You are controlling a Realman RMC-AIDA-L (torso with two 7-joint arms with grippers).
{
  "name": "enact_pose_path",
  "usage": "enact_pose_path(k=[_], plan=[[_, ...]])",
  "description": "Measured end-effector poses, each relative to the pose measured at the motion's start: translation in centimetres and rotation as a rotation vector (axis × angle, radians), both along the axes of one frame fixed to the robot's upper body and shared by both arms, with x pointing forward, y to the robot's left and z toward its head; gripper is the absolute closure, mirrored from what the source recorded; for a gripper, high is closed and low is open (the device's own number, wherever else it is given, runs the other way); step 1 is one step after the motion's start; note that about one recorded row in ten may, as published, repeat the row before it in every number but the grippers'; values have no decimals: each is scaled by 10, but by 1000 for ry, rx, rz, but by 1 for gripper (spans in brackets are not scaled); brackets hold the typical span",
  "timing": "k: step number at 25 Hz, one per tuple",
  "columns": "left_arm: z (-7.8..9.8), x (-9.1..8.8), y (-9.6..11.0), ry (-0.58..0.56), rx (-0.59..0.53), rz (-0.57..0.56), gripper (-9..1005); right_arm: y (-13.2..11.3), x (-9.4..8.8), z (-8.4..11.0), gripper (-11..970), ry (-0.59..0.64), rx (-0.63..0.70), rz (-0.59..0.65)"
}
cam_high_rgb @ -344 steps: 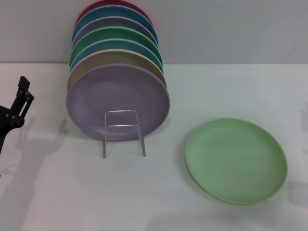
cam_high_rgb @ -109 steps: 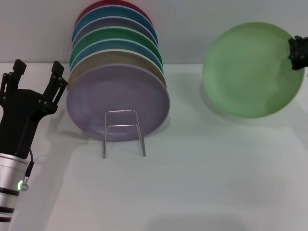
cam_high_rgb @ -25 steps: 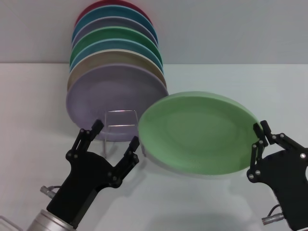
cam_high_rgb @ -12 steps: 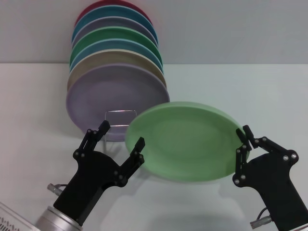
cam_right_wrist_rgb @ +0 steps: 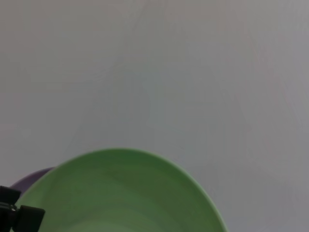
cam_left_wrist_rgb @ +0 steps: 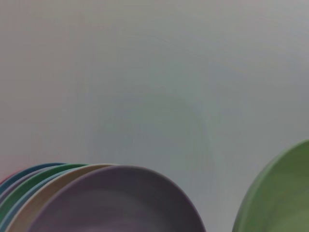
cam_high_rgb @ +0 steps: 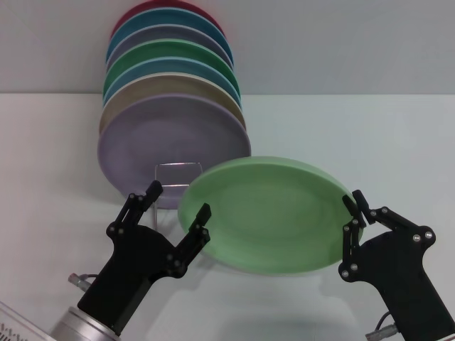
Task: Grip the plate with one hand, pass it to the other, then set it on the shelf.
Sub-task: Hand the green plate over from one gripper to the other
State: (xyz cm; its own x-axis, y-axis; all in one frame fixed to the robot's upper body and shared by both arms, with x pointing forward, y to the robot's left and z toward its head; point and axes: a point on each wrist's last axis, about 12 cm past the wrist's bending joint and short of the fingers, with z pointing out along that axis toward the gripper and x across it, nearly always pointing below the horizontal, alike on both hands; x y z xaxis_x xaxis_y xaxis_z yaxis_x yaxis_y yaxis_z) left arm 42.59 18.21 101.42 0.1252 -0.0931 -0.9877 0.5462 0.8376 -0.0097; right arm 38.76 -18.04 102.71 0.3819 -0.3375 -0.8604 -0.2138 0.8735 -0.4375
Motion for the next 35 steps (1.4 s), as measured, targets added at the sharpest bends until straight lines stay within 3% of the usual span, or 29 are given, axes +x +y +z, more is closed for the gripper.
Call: enact_pose_path(k=[4,8,19,24,35], plan=[[-1,0,1,2,4,1,213,0,0,0,937,0,-2,0],[-1,-1,1,3,6,0,433,-1,-1,0,938,2,-3,-2],[-1,2,0,4,14,-9,669,-1,-1,-1,938,-3,-19,-5],[-1,3,-1,9,17,-12,671,0,-2,-1,938,-3,-21,-1],[-1,3,-2,9,20,-16,780,0,-2,-1,938,-2,-22,2]])
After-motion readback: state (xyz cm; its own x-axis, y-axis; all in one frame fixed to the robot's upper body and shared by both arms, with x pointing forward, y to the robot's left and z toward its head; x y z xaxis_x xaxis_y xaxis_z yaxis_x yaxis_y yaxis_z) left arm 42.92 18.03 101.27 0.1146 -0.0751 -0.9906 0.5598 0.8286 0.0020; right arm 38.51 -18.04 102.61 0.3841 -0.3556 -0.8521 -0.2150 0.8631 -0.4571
